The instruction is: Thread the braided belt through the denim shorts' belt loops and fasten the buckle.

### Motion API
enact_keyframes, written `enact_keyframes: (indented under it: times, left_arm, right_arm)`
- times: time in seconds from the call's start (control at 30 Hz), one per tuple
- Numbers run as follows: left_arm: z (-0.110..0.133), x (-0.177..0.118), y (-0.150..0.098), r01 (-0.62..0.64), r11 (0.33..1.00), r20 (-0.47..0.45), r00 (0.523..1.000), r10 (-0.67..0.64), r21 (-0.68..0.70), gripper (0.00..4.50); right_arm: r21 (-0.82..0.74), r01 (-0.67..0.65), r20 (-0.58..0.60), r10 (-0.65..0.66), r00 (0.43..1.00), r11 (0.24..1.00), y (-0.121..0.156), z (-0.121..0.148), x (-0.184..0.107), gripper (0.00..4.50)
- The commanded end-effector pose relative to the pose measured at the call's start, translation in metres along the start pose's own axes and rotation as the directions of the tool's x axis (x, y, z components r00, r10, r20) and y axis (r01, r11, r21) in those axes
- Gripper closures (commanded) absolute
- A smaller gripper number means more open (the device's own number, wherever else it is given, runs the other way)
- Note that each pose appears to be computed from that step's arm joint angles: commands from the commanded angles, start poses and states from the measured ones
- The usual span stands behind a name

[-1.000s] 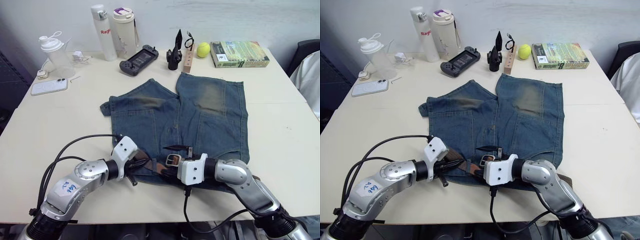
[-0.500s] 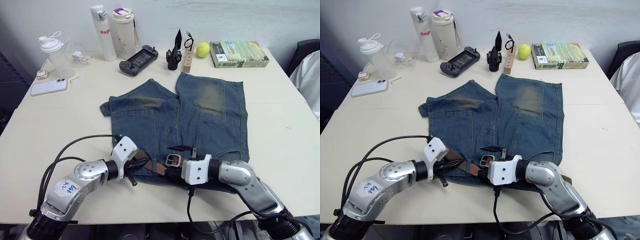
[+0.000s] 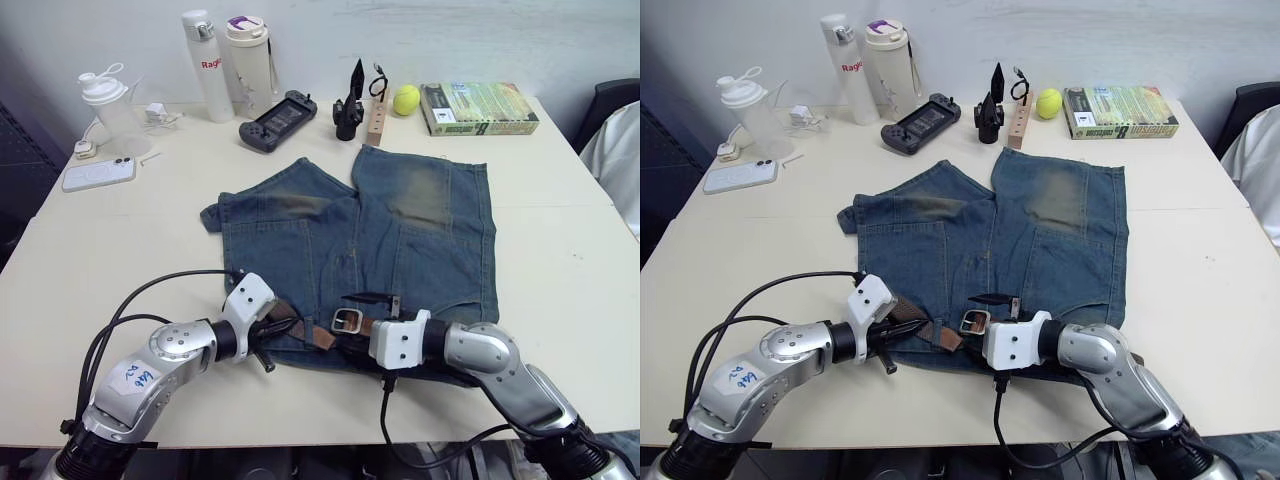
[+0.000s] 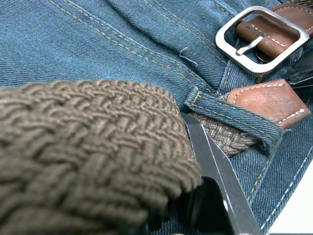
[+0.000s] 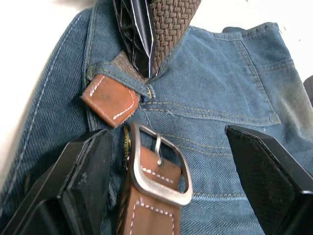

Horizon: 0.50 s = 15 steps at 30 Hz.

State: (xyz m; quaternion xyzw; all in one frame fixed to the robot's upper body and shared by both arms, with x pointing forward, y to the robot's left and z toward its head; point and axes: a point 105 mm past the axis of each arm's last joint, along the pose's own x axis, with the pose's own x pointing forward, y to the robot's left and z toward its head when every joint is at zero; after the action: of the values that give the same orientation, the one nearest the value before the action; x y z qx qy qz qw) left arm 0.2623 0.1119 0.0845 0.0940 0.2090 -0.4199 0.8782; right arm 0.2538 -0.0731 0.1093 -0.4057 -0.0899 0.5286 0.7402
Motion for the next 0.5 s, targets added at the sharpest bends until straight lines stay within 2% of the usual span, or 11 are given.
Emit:
enact_keyframes:
  times: [0.03, 0.5]
  left_arm:
    - [-0.049, 0.004, -0.011, 0.027, 0.993, -0.182, 0.982, -0.047, -0.113, 4.50]
    - [-0.049, 0.005, -0.010, 0.022, 0.993, -0.178, 0.983, -0.042, -0.114, 4.50]
  right_arm:
    - [-0.027, 0.014, 0.031, -0.013, 0.999, 1.000, -0.004, 0.009, -0.002, 0.56]
    - [-0.060, 0.023, 0.081, -0.018, 0.997, 0.998, -0.006, 0.023, 0.015, 0.56]
